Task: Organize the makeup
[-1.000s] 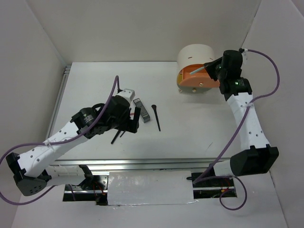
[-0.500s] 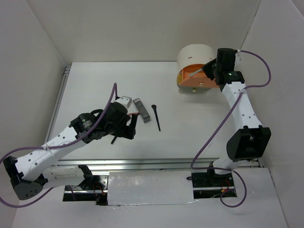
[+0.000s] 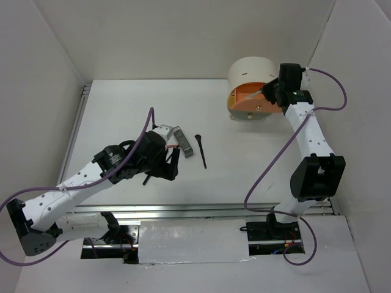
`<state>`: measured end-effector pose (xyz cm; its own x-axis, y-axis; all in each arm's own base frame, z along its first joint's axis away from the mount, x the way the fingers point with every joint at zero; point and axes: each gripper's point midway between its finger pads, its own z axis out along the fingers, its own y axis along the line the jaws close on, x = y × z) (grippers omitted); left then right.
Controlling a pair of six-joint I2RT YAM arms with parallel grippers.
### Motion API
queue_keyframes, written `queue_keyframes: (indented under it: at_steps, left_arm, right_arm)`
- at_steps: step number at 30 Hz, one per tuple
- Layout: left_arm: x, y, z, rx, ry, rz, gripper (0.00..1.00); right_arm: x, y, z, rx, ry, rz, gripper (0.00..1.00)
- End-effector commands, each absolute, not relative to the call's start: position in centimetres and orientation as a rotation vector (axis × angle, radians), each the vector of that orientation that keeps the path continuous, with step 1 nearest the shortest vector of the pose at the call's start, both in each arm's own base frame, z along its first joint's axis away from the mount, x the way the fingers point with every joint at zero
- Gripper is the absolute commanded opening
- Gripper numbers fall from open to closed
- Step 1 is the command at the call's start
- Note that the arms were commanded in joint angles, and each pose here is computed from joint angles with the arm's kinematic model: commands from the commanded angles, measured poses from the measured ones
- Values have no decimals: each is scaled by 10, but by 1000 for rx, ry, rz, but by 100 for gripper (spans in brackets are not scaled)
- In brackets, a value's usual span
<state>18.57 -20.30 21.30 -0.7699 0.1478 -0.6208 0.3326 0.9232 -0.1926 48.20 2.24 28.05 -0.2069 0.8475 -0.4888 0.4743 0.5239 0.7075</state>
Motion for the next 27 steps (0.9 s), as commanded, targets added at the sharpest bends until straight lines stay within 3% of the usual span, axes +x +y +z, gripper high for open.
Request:
queue_keyframes:
  at_steps: [1,3,6,13,15,16,17,19,22,27]
  left_arm:
    - [188,-216,214,372,2436,-442,99]
    - [189,-218,214,380,2435,-441,99]
    - [191,-220,215,402,2430,-438,99]
    - [195,-229,209,453,2439,-437,99]
    - [196,-232,206,457,2441,-444,100]
    - [197,-233,205,458,2441,-443,99]
    - [197,-234,205,456,2442,-446,99]
    - [198,-236,204,450,2442,-452,99]
    - [200,-237,204,440,2444,-446,99]
    - [203,-239,204,437,2454,-432,99]
  right_arm:
    - [493,8,303,1095,1778,521,21]
    - [491,6,301,1095,1776,511,47]
    - [489,5,310,1075,1753,516,61]
    - [479,6,367,949,1662,577,64]
    - [467,4,364,949,1683,553,51]
    - [455,3,372,945,1668,554,36]
    - [447,4,351,968,1705,539,4]
    - [422,6,351,972,1688,558,0]
    - [390,9,295,1029,1745,554,0]
    - [385,5,259,1055,1781,543,0]
